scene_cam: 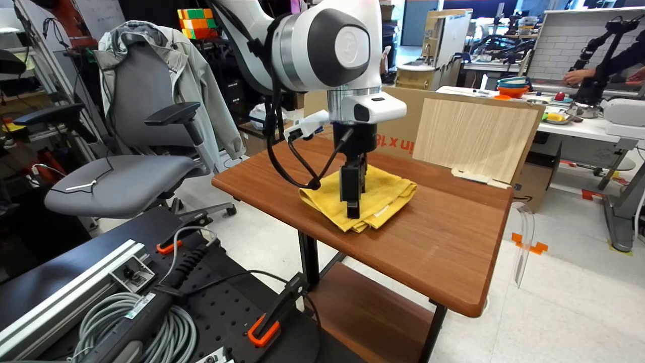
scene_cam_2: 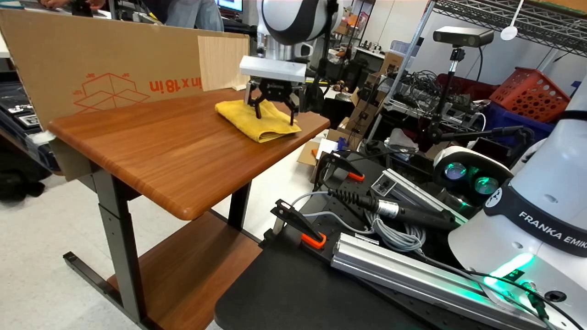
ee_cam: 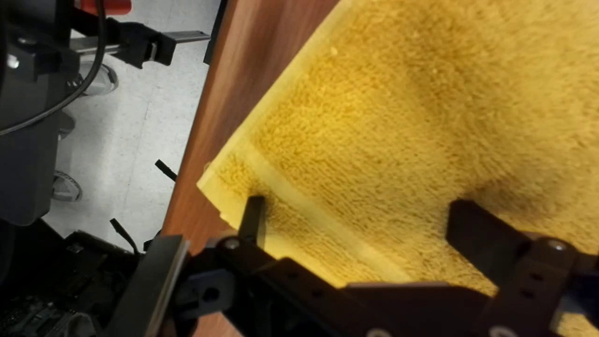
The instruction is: Use the towel to wipe the desk
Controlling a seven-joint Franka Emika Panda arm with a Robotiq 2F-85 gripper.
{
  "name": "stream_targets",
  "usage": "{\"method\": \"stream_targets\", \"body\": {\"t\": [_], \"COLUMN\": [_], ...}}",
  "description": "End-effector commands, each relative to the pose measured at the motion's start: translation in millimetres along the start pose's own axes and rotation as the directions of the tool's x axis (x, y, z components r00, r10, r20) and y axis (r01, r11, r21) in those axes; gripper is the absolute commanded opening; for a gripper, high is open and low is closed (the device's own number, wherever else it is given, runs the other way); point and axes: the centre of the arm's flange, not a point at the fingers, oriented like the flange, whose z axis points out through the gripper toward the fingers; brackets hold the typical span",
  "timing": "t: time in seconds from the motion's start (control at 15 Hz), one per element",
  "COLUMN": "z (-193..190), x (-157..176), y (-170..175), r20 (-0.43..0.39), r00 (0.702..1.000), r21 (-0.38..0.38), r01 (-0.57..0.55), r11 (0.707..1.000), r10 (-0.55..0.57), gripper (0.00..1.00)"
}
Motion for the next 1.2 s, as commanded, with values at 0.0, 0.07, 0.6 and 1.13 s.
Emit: {"method": "stream_targets", "body": {"t": [0.0,0.07,0.6,1.13], "z": [17,19,10,24], "x": [-6,-5,86,127], "y": [-33,-34,35,93], "r20": [0.006,0.008,-0.002,0.036], "r00": [1.0,1.0,0.966,0.908], "r21": [0.028,0.029,0.114,0.105], "r01": [-0.011,-0.016,-0.257,-0.418], "r11": [1.0,0.999,0.96,0.902], "r10": [0.011,0.016,0.259,0.417], "gripper": [1.0,1.0,1.0,1.0]}}
